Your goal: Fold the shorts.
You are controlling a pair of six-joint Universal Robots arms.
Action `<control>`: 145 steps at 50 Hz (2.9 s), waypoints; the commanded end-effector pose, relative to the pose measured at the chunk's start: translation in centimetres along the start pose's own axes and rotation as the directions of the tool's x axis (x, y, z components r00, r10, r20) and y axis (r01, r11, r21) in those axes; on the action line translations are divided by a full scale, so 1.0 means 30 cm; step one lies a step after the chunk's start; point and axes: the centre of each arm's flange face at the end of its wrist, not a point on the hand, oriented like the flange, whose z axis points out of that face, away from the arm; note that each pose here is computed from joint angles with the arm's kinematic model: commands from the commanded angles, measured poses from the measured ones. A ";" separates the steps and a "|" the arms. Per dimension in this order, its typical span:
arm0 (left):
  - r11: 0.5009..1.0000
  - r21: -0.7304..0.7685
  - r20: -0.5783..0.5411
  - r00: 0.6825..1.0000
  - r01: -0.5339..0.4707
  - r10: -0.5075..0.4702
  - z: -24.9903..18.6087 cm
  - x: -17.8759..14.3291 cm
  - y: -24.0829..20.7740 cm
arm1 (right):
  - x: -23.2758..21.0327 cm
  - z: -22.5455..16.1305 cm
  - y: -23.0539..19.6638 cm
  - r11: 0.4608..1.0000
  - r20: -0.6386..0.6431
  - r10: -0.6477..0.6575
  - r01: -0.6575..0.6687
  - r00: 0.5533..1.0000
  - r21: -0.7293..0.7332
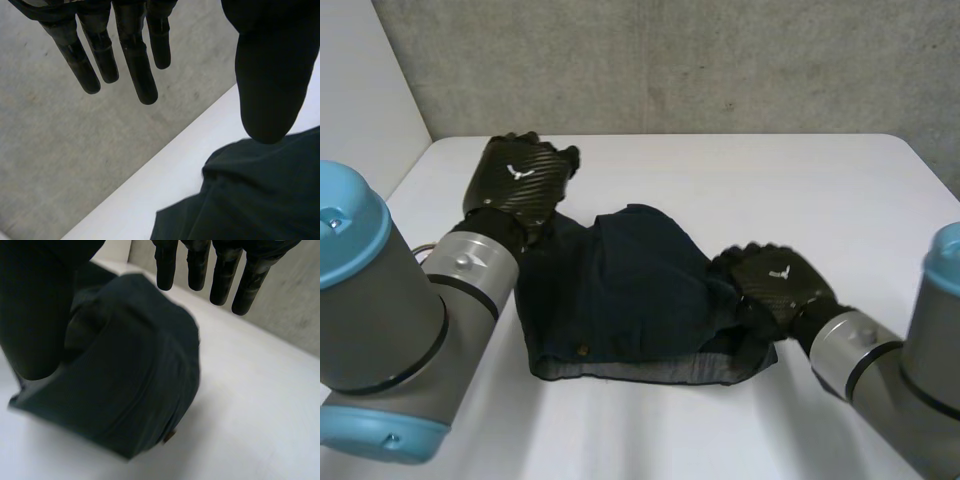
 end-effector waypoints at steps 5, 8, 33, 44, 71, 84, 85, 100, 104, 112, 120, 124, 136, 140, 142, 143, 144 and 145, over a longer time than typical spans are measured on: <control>0.997 -0.065 0.062 0.997 0.049 -0.045 0.053 -0.061 0.089 | 0.051 0.114 0.087 0.987 -0.168 -0.158 0.153 0.973 -0.046; 0.996 -0.068 0.076 0.995 0.066 -0.061 0.059 -0.077 0.095 | 0.095 0.154 0.025 0.954 -0.268 -0.272 0.295 0.924 0.048; 0.986 -0.150 0.051 0.997 0.071 -0.064 0.071 -0.046 0.189 | 0.559 0.438 -0.130 0.814 -0.436 -0.413 0.539 0.799 0.216; 0.986 -0.152 0.075 0.996 0.063 -0.052 0.177 -0.046 0.272 | 0.448 0.131 -0.148 0.981 -0.366 -0.185 0.152 0.912 -0.116; 0.992 -0.130 -0.147 0.989 -0.008 -0.011 0.438 0.041 0.529 | -0.045 0.004 0.047 0.994 -0.016 0.033 -0.034 0.999 -0.102; 0.992 -0.123 -0.154 0.988 -0.005 -0.014 0.451 0.045 0.535 | -0.047 0.104 0.119 0.996 -0.020 0.045 -0.047 0.999 -0.080; 0.992 -0.124 -0.155 0.988 -0.005 -0.015 0.449 0.046 0.535 | -0.042 0.109 0.111 0.997 -0.024 0.040 -0.042 0.999 -0.069; 1.000 0.010 -0.110 0.994 -0.007 0.008 0.292 -0.060 0.173 | 0.142 0.010 -0.208 0.976 -0.203 -0.084 0.122 0.976 0.179; 1.000 0.023 -0.120 0.993 0.000 0.002 0.154 -0.089 0.010 | 0.182 -0.062 -0.330 0.950 -0.269 -0.131 0.198 0.954 0.241; 1.000 -0.004 -0.233 0.973 -0.005 0.004 -0.099 -0.057 -0.182 | 0.182 -0.136 -0.458 0.946 -0.239 -0.168 0.224 0.956 0.232; 0.999 -0.035 -0.230 0.973 -0.012 0.004 -0.089 -0.054 -0.172 | 0.203 -0.024 -0.462 0.960 -0.172 -0.180 0.212 0.968 0.185; 0.995 -0.100 -0.218 0.976 -0.028 0.005 0.006 -0.026 -0.084 | 0.224 0.088 -0.394 0.978 -0.135 -0.168 0.182 0.976 0.099; 0.963 -0.251 -0.248 0.968 -0.103 0.039 0.214 0.088 0.231 | 0.268 0.331 -0.118 0.962 -0.134 -0.213 0.183 0.968 -0.204; 0.955 -0.271 -0.266 0.963 -0.116 0.041 0.218 0.108 0.268 | 0.271 0.337 -0.101 0.962 -0.148 -0.204 0.171 0.968 -0.213; 0.955 -0.272 -0.268 0.963 -0.116 0.040 0.215 0.112 0.269 | 0.276 0.327 -0.106 0.966 -0.160 -0.193 0.158 0.968 -0.205; 0.955 -0.273 -0.270 0.962 -0.117 0.040 0.214 0.114 0.270 | 0.275 0.320 -0.111 0.968 -0.162 -0.187 0.154 0.969 -0.199; 0.955 -0.273 -0.270 0.962 -0.117 0.040 0.213 0.114 0.269 | 0.273 0.310 -0.118 0.970 -0.164 -0.183 0.151 0.969 -0.193; 0.955 -0.273 -0.270 0.962 -0.114 0.038 0.208 0.115 0.268 | 0.268 0.279 -0.143 0.973 -0.171 -0.183 0.153 0.968 -0.175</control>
